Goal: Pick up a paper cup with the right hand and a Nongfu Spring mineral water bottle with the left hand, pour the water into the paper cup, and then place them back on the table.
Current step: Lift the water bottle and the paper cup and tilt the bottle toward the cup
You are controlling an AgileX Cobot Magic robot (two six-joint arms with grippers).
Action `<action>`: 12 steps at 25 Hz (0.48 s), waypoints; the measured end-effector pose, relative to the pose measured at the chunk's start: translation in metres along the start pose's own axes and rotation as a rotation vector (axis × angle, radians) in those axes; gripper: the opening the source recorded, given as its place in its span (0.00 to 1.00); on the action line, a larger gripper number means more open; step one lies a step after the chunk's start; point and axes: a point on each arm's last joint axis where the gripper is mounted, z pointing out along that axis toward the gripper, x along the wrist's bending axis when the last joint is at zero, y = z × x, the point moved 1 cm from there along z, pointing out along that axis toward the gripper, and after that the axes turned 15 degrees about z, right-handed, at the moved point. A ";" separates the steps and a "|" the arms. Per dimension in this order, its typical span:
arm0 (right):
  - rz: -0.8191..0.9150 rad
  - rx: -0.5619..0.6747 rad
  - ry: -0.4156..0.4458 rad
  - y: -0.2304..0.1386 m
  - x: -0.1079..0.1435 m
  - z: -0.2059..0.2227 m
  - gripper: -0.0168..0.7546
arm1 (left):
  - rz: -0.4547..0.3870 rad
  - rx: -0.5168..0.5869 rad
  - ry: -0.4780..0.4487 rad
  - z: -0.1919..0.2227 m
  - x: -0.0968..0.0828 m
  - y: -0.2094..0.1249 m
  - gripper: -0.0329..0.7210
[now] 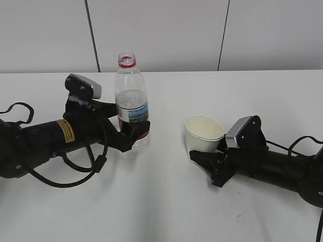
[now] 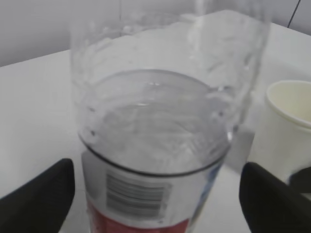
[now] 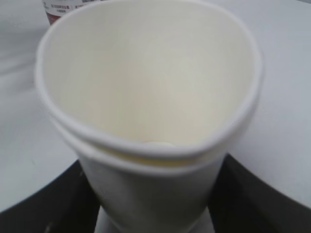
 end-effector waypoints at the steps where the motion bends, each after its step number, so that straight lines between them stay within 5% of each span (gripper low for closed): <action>1: 0.000 0.000 0.000 0.000 0.000 0.000 0.59 | -0.001 0.009 0.003 0.002 0.001 -0.001 0.86; 12: 0.000 0.000 0.000 0.000 0.000 0.000 0.59 | -0.041 0.076 0.013 0.012 0.001 -0.024 0.80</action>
